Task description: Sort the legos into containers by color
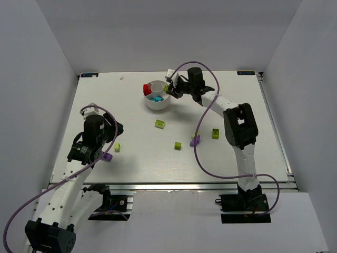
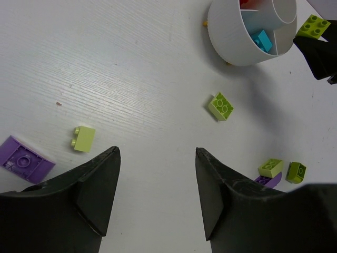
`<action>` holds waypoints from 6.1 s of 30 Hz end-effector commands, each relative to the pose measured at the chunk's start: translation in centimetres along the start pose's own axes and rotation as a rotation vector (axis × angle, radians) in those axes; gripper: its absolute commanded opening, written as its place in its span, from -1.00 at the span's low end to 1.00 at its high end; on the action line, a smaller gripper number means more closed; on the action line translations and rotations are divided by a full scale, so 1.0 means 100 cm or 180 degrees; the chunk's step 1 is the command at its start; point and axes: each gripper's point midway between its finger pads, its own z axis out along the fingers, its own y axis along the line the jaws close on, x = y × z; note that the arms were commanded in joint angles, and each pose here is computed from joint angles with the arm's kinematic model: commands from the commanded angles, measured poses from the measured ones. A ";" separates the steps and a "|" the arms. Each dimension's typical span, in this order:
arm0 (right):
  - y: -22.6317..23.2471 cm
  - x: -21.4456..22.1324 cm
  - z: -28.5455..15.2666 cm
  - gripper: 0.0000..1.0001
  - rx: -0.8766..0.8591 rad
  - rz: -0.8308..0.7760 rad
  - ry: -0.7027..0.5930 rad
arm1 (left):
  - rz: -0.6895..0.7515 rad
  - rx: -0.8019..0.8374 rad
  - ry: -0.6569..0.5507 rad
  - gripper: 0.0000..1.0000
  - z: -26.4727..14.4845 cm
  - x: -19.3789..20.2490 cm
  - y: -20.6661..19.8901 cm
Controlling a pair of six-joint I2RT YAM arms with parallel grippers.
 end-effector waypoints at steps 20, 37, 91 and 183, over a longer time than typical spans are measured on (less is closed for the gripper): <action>-0.007 -0.002 0.004 0.12 0.0074 -0.0066 -0.0049 | -0.0031 -0.0015 -0.0075 0.37 -0.007 -0.009 -0.001; 0.020 -0.075 -0.084 0.79 -0.0377 0.0248 -0.0272 | 0.0135 -0.0498 0.0597 0.44 0.005 0.036 0.030; 0.130 -0.046 -0.199 -0.21 -0.0830 0.0860 -0.0075 | 0.1147 -0.1368 0.1469 -0.40 0.100 0.083 0.087; 0.112 -0.006 -0.222 -0.10 -0.0522 0.1137 0.0322 | 0.1261 0.1195 -0.0463 0.13 0.189 -0.153 -0.243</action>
